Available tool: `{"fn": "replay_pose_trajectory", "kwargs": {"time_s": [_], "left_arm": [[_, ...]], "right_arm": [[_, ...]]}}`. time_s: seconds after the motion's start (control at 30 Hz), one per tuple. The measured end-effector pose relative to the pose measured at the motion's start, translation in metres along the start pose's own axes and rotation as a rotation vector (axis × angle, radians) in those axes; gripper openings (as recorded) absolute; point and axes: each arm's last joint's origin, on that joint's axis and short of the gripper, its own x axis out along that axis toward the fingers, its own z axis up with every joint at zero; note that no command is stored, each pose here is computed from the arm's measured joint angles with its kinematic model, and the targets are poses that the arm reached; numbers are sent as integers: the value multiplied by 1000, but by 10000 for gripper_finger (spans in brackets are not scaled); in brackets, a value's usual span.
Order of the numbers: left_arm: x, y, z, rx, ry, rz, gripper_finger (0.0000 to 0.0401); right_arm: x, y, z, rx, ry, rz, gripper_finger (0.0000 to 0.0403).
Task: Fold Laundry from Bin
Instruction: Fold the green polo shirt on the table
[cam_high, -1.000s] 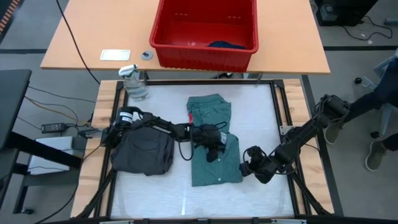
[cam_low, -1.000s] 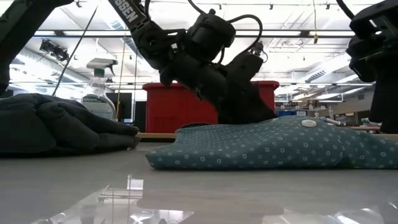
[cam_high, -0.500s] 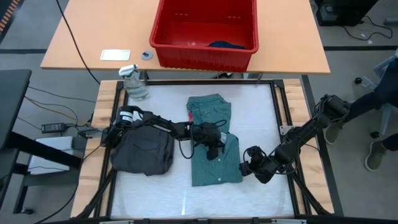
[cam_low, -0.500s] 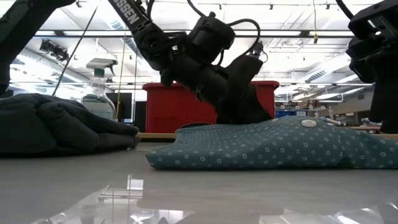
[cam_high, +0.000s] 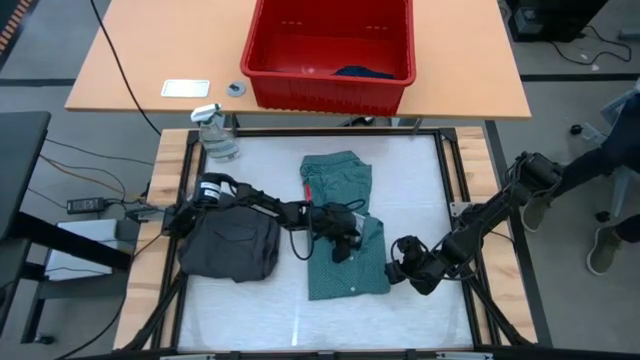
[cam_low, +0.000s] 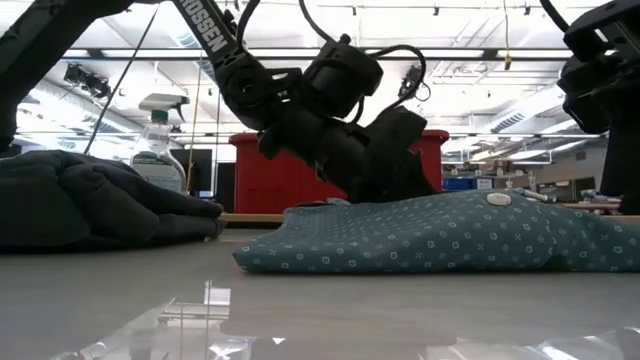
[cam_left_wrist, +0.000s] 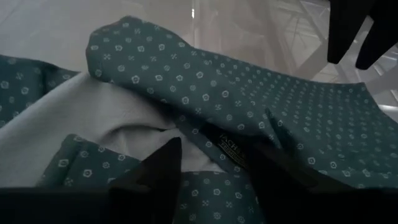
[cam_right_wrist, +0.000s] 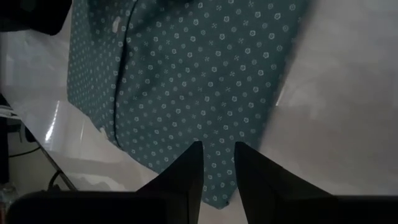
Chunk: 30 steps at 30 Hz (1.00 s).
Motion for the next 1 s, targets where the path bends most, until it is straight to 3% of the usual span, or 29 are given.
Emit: {"fn": "replay_pose_trajectory", "kwargs": {"time_s": [0.37, 0.6, 0.83, 1.0], "left_arm": [[-1, 0, 3, 1, -15, -4, 13], [-11, -4, 22, -1, -107, -24, 27], [-25, -8, 32, -61, -68, -21, 28], [-47, -10, 37, -191, 29, 159, 9]], "right_arm": [[0, 0, 0, -4, 1, 0, 100], [0, 0, 0, -14, 1, -1, 100], [0, 0, -1, -23, 3, -5, 100], [3, -8, -1, 26, 29, -92, 100]]}}
